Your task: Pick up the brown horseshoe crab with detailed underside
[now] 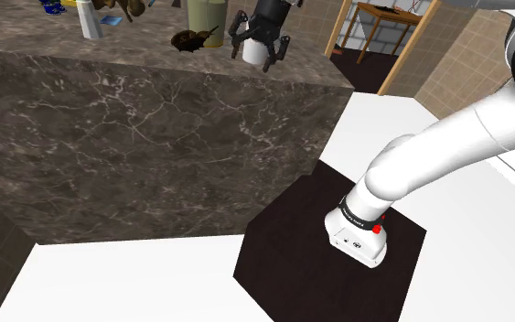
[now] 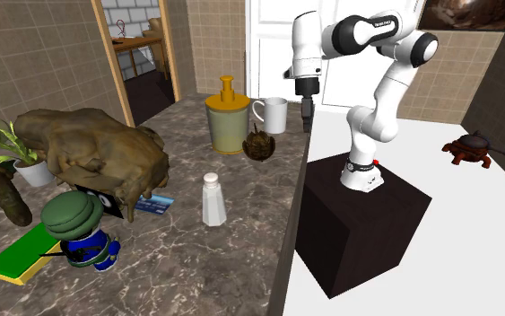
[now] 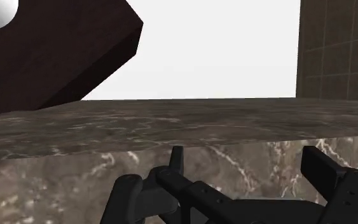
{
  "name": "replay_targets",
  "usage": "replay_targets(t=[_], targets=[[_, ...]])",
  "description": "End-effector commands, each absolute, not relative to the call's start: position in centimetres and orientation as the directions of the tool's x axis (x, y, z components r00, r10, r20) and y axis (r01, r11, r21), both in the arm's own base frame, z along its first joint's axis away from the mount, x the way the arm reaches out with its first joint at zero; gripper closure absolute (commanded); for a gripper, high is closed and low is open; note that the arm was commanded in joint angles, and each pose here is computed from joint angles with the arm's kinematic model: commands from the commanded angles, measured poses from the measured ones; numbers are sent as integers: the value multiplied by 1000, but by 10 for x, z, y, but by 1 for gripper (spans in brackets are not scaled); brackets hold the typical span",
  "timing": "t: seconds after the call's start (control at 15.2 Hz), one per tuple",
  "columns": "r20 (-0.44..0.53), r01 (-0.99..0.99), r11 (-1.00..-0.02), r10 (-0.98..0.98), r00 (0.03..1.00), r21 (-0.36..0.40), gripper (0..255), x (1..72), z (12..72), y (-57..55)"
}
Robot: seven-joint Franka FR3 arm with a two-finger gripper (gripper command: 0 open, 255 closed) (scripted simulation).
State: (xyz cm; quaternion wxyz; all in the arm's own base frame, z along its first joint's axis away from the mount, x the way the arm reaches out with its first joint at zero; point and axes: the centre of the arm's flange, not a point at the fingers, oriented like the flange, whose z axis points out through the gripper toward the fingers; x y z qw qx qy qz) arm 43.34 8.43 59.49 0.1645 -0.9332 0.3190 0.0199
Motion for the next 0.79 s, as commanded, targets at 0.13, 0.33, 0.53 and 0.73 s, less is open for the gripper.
replay_targets(t=[0.13,0.33,0.53,0.73], targets=[[-149,-688,-642,-686,712,-339,0,471,609,92],[-158,-741,-560,-748,644,-369,0,499,621,95],[-169,-785,-473,-804,570,-399,0,528,633,95],[-183,-820,-382,-851,492,-426,0,557,646,92]])
